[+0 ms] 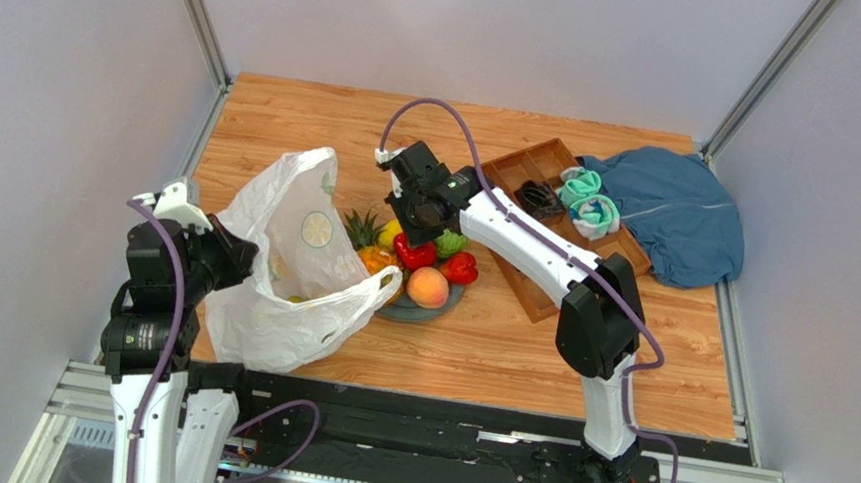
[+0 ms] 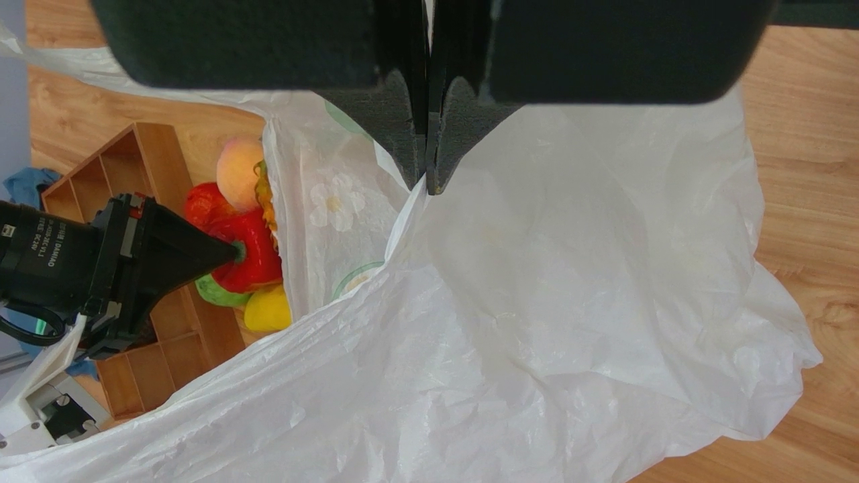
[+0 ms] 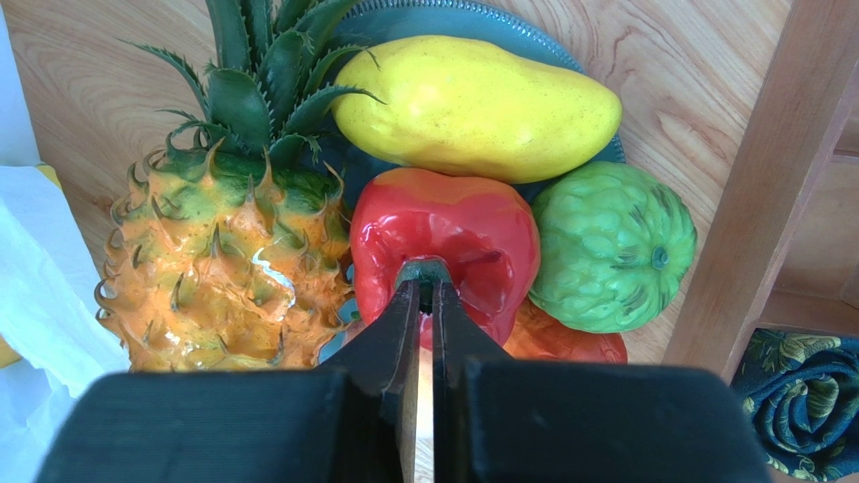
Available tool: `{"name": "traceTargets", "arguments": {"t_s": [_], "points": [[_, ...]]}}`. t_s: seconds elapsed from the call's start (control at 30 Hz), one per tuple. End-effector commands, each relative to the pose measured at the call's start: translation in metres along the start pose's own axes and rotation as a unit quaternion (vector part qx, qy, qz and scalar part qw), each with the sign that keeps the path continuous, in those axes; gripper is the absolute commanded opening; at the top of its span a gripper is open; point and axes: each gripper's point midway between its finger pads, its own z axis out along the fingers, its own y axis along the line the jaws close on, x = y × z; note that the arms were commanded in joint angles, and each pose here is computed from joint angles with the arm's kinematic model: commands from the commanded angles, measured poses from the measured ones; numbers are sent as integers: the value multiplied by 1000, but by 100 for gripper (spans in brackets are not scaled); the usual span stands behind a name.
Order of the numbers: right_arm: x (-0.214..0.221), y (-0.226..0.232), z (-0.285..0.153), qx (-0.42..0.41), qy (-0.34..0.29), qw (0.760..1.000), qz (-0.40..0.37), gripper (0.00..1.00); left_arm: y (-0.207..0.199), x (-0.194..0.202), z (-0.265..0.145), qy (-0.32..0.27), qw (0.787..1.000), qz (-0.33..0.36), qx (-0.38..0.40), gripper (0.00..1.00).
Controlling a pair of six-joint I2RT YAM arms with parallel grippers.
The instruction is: Place the fruits into the plastic bag
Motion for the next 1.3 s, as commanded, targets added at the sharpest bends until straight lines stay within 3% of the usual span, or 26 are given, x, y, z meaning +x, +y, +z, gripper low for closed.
{"name": "traceTargets", "arguments": {"t_s": [0.0,1.27], "points": [[-30,9,-26,-16,-51,999,6,0,-4,-4,1,-10,1000,3,11,0],[-67,-6,-105,12,-144,989,23,0,-5,-7,-2,-17,1000,6,12,0]]}}
